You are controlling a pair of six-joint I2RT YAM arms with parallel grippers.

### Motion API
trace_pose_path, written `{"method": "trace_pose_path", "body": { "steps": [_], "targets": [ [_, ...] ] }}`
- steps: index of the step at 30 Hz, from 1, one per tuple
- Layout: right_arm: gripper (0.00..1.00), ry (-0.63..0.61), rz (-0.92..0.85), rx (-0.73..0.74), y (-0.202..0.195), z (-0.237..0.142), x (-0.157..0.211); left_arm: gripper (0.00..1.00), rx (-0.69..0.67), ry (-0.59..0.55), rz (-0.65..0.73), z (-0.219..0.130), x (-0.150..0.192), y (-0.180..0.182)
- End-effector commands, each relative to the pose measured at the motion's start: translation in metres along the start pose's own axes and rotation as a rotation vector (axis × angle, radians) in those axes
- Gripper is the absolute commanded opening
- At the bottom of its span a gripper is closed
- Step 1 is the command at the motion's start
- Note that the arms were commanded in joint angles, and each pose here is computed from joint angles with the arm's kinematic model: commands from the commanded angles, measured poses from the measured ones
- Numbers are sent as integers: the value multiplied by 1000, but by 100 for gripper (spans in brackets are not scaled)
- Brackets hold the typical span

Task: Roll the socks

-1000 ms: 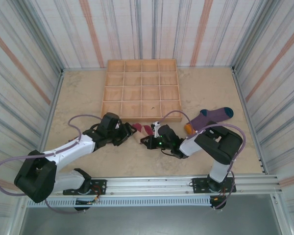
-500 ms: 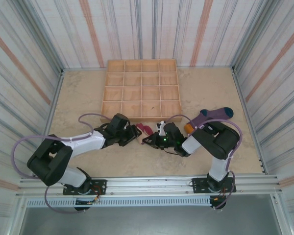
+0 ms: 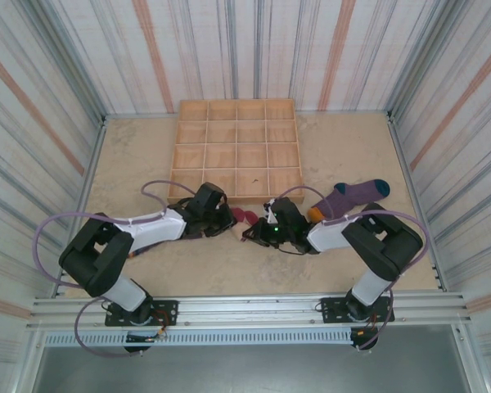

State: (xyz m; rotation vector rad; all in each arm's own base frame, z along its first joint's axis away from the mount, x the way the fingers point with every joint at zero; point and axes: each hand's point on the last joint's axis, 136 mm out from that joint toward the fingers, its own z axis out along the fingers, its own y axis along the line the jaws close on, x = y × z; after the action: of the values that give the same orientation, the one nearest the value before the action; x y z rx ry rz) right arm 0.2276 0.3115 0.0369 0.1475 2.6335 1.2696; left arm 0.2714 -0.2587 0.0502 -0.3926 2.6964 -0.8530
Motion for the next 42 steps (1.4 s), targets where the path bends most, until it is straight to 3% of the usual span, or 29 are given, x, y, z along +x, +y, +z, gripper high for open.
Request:
{"method": "trace_pose_path", "body": {
  "steps": [1, 5, 8, 15, 21, 28, 30, 32, 38, 42],
  "targets": [
    [32, 54, -113, 291, -46, -23, 20, 4, -85, 15, -19, -2, -2, 16],
    [56, -12, -366, 382, -20, -43, 10, 4, -108, 70, -31, -8, 6, 16],
    [68, -62, -544, 441, -1, -51, 9, 4, -118, 93, -38, -15, 11, 15],
    [69, -186, -918, 502, 40, -40, 17, 6, -112, 142, -64, -20, 26, 16],
    [66, -210, -985, 479, 49, -13, 21, 7, -100, 155, -83, -21, 38, 19],
    [59, -181, -962, 509, 35, 16, 21, 8, -97, 170, -84, -20, 43, 20],
    [52, -170, -933, 519, 28, 21, 21, 8, -94, 172, -83, -19, 44, 20],
    [39, -154, -895, 526, 18, 23, 21, 11, -92, 174, -83, -19, 45, 20],
    [11, -66, -705, 473, -13, 22, 25, 43, -52, 157, -70, -26, 41, 16],
    [3, -13, -495, 362, -32, 15, 26, 60, 32, 124, -39, -36, 33, 4]
  ]
}}
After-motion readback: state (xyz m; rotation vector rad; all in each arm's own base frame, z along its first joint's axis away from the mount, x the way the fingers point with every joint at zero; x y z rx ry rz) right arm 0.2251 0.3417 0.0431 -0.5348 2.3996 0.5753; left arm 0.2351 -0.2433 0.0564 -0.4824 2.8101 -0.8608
